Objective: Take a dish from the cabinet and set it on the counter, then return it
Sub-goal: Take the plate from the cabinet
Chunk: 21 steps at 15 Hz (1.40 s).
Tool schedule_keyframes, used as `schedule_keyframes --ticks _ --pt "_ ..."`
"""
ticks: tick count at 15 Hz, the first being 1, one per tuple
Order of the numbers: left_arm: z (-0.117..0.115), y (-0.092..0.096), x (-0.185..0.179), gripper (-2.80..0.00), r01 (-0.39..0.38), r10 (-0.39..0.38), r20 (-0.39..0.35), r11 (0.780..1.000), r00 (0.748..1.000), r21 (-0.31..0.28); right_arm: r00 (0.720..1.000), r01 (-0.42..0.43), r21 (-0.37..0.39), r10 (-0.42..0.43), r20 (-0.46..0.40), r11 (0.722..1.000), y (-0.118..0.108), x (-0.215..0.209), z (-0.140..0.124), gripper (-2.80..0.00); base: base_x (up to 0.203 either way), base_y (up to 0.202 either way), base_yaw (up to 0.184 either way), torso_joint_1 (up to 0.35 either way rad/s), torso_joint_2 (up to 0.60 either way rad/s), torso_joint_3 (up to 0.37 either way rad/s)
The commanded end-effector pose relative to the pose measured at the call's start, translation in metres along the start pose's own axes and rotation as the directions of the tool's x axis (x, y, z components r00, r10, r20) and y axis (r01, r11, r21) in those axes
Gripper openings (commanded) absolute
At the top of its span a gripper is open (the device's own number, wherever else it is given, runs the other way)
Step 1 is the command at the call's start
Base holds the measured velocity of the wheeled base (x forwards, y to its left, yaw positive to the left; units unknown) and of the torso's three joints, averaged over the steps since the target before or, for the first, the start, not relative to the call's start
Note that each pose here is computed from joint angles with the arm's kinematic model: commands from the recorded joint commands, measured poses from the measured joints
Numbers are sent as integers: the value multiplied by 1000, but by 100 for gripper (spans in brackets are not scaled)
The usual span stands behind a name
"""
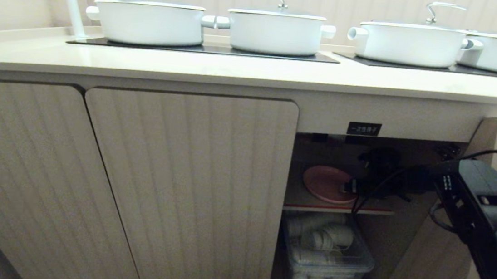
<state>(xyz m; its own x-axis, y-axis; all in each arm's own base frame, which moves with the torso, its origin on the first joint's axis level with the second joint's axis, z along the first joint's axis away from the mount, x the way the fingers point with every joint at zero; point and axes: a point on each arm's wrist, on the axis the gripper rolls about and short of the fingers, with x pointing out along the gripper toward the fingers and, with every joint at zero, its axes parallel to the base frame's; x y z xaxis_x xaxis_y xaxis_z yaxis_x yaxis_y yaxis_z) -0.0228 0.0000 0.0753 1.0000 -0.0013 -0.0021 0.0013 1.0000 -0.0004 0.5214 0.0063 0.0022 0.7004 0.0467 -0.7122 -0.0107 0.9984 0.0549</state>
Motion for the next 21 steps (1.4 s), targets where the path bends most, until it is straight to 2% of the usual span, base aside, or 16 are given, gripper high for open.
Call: schedule_keyframes --ticks 1,21 --pt "0 0 0 -280 -1 1 1 1000 1000 -1 1000 -3 -1 3 0 1000 1 1 0 0 0 0 0 0 0 0" --pt "0 0 0 -280 0 0 1 1000 1000 0 1000 -2 -6 2 0 1000 0 13 -8 0 0 0 0 0 0 0"
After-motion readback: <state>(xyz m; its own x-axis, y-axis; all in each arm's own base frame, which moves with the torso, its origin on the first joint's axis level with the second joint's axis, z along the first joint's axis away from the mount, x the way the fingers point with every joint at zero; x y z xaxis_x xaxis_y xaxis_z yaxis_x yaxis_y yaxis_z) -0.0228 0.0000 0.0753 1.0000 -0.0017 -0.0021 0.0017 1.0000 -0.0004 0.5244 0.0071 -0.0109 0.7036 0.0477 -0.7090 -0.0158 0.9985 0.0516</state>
